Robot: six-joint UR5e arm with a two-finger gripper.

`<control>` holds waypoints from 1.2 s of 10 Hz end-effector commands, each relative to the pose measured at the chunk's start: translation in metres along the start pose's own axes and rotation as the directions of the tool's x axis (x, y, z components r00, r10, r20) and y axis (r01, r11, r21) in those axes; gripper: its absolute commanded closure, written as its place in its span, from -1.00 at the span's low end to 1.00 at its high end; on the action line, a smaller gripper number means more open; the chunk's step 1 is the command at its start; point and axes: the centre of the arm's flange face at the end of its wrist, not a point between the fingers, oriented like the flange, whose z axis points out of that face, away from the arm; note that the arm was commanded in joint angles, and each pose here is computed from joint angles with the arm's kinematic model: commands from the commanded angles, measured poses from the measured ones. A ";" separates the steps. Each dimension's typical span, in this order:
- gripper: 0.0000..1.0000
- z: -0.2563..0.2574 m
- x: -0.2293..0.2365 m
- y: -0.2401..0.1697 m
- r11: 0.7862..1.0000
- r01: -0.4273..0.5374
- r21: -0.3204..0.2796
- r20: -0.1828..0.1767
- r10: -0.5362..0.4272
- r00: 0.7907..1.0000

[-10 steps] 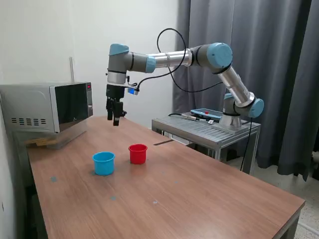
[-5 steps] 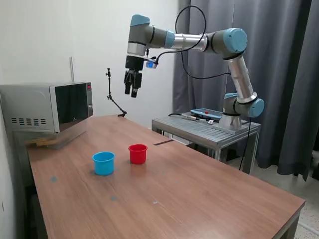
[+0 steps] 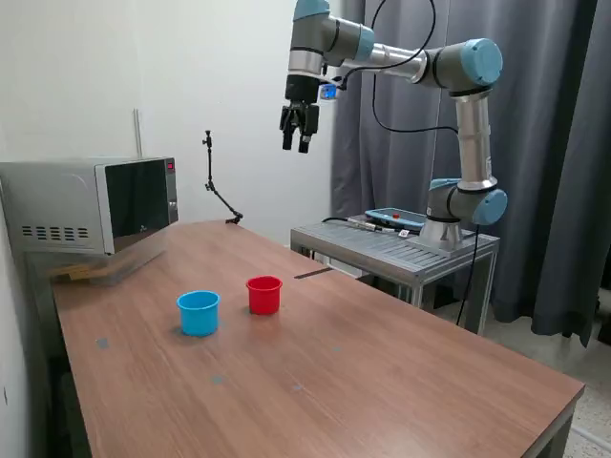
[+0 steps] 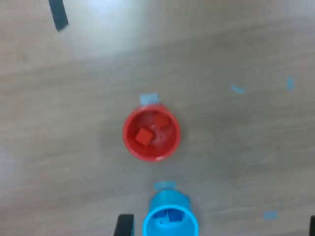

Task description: Place red objects in the red bin, and blue objects in the blue bin.

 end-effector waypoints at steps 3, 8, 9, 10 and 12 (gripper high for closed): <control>-1.00 -0.038 0.037 -0.083 0.992 0.071 0.100 -0.009 -0.071 0.997; -1.00 -0.062 0.065 -0.170 0.986 0.146 0.078 -0.020 -0.145 0.989; -1.00 -0.067 0.064 -0.185 0.988 0.135 0.073 -0.024 -0.134 0.991; -1.00 -0.068 0.074 -0.202 0.985 0.155 0.073 -0.031 -0.153 0.988; -1.00 -0.063 0.103 -0.223 0.967 0.227 0.119 -0.039 -0.224 0.974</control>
